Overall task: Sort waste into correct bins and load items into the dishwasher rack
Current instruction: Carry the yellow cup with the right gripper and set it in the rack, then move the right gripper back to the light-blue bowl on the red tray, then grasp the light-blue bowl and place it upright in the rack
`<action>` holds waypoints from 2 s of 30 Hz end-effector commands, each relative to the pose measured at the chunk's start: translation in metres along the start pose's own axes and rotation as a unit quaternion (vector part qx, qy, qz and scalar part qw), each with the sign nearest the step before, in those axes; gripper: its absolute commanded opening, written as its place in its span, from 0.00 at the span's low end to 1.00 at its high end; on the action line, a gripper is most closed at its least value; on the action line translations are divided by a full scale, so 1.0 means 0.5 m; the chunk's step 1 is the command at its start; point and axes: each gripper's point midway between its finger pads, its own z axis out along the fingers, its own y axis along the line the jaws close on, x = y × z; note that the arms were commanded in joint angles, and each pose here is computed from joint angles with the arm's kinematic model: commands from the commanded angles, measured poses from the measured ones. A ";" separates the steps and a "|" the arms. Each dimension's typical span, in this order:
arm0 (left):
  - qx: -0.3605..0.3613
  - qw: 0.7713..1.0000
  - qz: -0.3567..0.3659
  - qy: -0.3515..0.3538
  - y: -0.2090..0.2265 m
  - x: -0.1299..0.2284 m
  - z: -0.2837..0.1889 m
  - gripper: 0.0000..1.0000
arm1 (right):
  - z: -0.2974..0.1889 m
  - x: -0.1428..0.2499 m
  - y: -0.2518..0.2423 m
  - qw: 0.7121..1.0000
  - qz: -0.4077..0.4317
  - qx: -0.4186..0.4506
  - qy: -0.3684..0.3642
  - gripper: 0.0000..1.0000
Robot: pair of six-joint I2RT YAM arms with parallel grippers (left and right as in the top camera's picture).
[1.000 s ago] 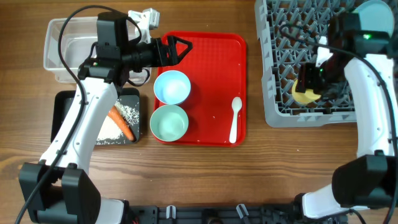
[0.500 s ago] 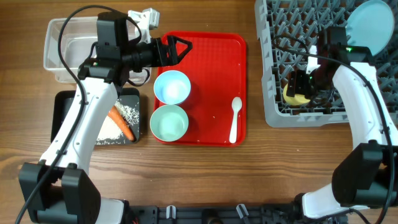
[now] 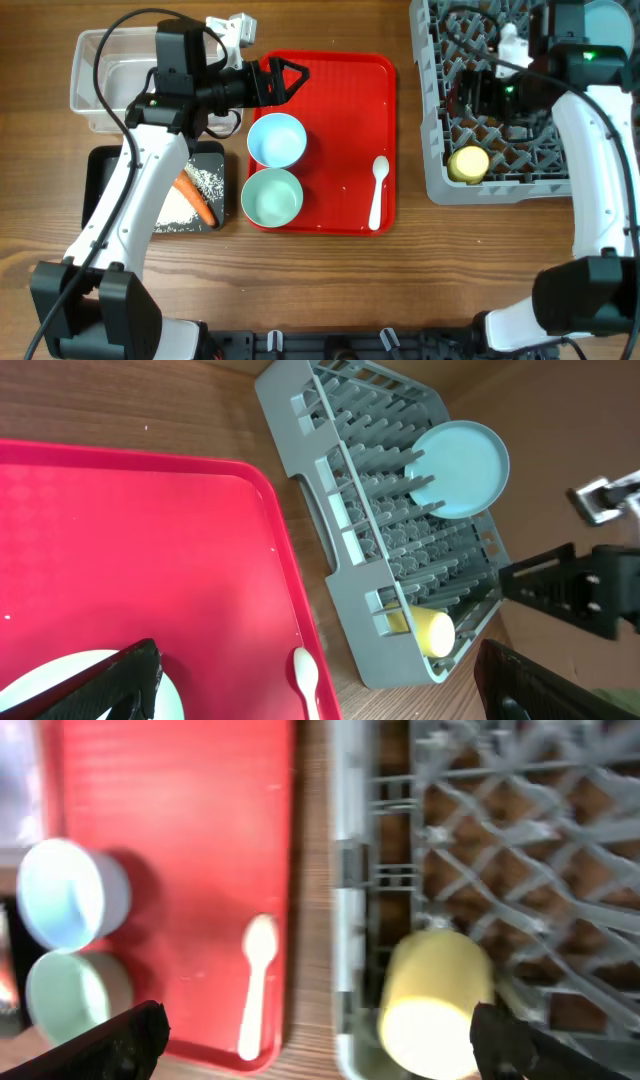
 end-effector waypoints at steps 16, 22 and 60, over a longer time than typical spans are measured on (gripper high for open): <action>-0.136 0.987 -0.046 0.072 0.094 0.091 -0.024 1.00 | 0.025 -0.048 0.167 0.993 -0.073 -0.075 -0.050 0.98; -0.309 0.950 -0.050 0.004 0.116 0.062 -0.197 1.00 | 0.161 -0.091 0.311 0.981 -0.071 -0.175 -0.049 0.83; -0.418 0.902 -0.097 -0.040 0.149 0.079 -0.331 1.00 | -0.227 -0.238 -0.268 0.741 0.093 0.593 -0.302 0.04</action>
